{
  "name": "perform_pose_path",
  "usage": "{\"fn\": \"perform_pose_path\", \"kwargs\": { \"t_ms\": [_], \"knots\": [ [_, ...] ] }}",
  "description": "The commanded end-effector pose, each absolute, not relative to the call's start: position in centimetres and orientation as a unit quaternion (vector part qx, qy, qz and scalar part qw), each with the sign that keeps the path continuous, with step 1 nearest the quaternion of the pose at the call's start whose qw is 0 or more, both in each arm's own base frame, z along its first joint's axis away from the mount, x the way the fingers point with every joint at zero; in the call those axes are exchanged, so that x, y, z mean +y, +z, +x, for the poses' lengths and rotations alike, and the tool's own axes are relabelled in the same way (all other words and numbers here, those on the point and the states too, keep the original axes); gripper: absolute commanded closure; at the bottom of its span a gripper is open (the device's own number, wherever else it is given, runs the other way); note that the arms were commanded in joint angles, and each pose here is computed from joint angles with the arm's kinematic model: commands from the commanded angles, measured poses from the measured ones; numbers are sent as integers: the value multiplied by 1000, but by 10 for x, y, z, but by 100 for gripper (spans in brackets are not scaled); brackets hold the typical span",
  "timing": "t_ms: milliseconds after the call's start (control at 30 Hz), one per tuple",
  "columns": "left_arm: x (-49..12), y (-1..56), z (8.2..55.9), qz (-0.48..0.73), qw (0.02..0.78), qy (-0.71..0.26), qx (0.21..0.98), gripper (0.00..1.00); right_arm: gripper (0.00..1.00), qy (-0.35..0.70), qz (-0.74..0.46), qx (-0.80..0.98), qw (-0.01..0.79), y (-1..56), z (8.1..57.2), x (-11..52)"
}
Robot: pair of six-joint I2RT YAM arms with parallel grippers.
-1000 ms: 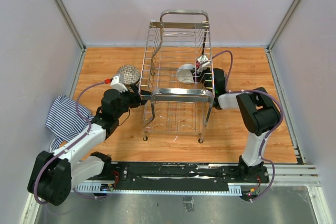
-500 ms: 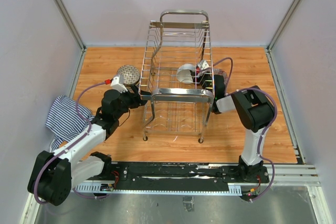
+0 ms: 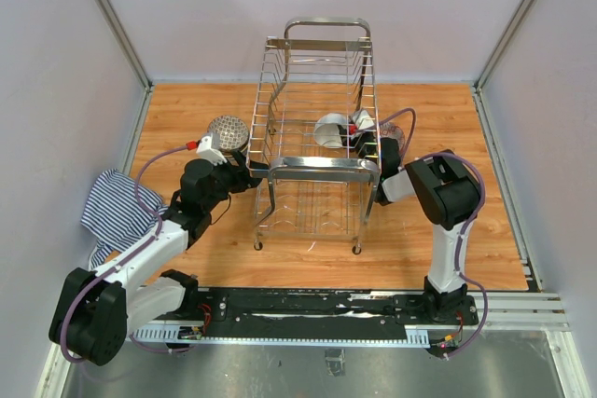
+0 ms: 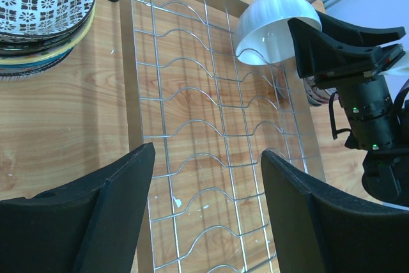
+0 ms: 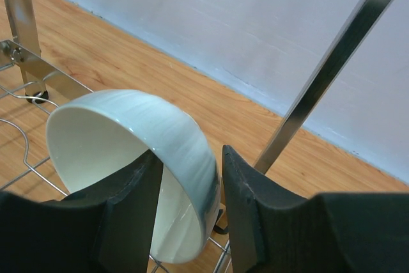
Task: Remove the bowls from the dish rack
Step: Adjust the dish rack at the center of the board.
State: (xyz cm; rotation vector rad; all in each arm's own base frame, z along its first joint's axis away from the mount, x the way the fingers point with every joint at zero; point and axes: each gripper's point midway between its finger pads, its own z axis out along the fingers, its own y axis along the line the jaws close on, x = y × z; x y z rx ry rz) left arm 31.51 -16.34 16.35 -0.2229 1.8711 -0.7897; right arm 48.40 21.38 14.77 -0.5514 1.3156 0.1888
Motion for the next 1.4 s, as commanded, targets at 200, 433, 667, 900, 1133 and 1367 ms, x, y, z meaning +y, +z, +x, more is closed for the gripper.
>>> {"fn": "perform_pose_path", "kwargs": {
  "t_ms": [200,433,667,900,1133,1367],
  "knots": [
    [-165,167,315,-91,529,-333,775,28,59,83,-256,569,777,154,481,224],
    [-165,165,315,-90,528,-332,777,28,63,81,-254,562,783,158,482,224],
    [-164,164,315,-90,528,-330,777,28,63,82,-254,556,787,162,484,228],
    [-164,164,315,-91,528,-330,777,28,63,85,-252,546,794,170,482,231],
    [-164,163,315,-92,527,-330,778,27,63,86,-249,539,800,180,479,232],
    [-164,164,314,-92,527,-331,777,28,62,85,-247,535,803,186,476,232]
  ]
}}
